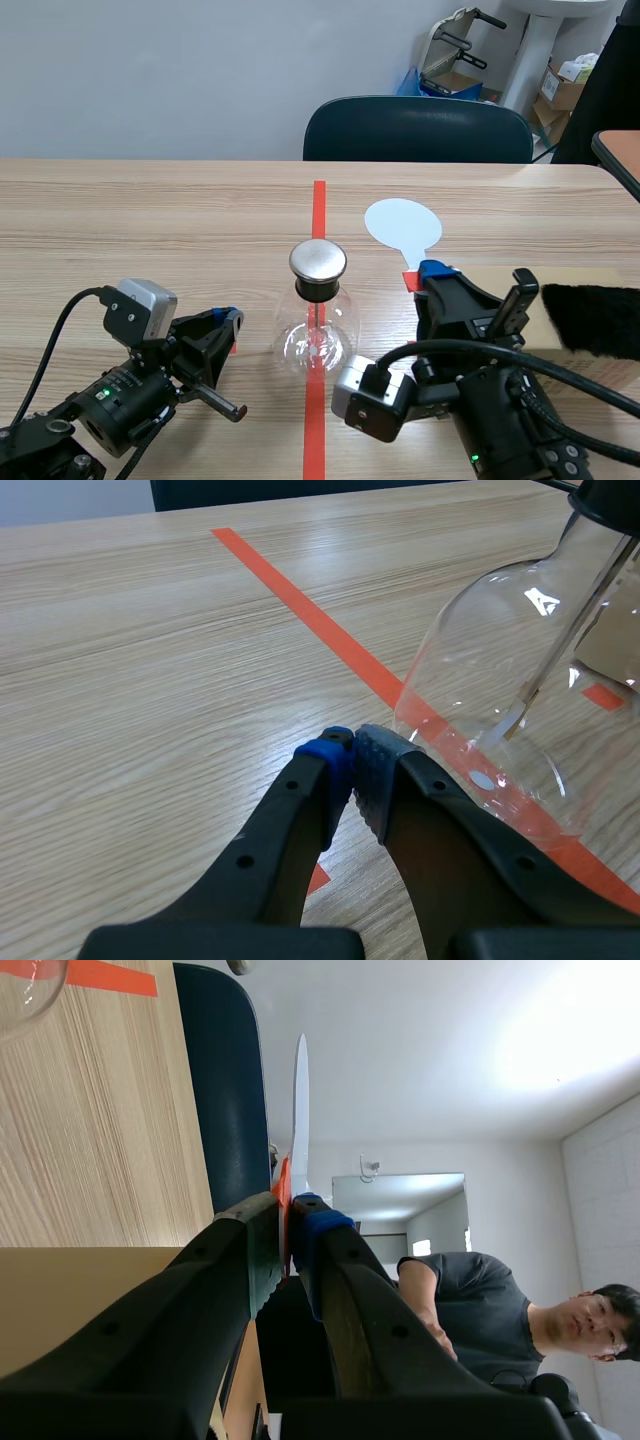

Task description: Do the electroscope experiment

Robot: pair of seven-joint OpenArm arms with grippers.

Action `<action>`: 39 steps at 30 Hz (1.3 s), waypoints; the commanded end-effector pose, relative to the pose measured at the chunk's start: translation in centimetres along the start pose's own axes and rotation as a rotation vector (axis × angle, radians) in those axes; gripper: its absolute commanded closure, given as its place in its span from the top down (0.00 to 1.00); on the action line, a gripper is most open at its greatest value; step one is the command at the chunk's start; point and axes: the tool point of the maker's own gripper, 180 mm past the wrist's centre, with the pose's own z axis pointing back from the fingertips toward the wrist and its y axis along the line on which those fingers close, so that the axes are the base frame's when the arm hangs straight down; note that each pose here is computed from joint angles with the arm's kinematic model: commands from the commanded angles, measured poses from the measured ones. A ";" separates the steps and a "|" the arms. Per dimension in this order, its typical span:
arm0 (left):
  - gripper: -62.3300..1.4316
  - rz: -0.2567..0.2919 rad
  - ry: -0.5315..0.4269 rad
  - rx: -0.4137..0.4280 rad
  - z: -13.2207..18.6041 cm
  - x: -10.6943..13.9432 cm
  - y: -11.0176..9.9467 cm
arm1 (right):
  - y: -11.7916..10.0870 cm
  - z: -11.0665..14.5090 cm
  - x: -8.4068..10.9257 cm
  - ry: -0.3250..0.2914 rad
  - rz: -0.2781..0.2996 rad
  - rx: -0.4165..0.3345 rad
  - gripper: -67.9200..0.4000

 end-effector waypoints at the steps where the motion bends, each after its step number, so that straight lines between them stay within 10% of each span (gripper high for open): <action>1: 0.07 0.004 -0.032 -0.002 -0.3 0.8 -0.2 | -0.8 -0.4 -0.4 0.007 0.010 -0.033 0.03; 39: 0.07 -0.051 0.000 -0.097 -0.2 0.1 -1.9 | -0.8 -0.4 -0.4 0.007 0.010 -0.033 0.03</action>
